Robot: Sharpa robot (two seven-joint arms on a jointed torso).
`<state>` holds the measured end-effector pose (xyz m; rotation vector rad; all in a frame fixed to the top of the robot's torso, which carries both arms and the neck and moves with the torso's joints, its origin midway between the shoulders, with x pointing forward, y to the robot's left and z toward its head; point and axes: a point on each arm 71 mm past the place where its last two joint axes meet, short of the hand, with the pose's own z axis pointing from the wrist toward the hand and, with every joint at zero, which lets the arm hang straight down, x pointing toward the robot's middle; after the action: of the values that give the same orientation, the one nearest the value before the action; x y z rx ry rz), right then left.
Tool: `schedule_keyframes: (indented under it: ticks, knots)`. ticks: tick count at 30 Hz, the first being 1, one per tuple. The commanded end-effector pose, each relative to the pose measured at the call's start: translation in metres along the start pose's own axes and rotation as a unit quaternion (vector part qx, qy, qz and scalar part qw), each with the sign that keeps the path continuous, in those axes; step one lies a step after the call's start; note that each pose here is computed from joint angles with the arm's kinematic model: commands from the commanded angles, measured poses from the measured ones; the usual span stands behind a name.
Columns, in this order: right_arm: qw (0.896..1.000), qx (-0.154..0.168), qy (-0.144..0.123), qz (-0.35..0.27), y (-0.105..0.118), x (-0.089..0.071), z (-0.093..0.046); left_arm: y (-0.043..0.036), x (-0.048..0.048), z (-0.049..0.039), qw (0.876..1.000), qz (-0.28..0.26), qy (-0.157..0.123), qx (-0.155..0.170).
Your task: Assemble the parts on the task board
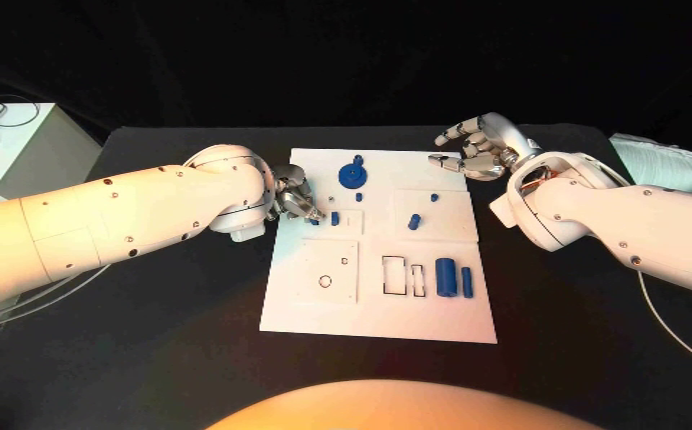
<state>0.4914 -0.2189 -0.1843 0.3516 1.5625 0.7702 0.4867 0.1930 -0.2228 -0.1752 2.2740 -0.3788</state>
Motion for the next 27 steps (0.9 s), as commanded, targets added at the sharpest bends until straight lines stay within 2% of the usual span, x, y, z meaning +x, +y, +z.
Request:
schedule_keyframes:
  ticks: [1, 16, 27]
  knots:
    - [1.0, -0.007, 0.006, -0.002, 0.0009, 0.0011, -0.0003, -0.0019, 0.0036, 0.0006, 1.0, -0.002, 0.009, 0.002]
    - [1.0, -0.007, 0.006, -0.002, 0.0009, 0.001, -0.0004, -0.0001, 0.0023, 0.0013, 1.0, -0.001, 0.005, -0.003]
    - [1.0, -0.007, 0.006, -0.002, 0.0006, 0.0008, -0.0005, 0.0047, 0.0002, 0.0017, 1.0, 0.004, 0.0, -0.011]
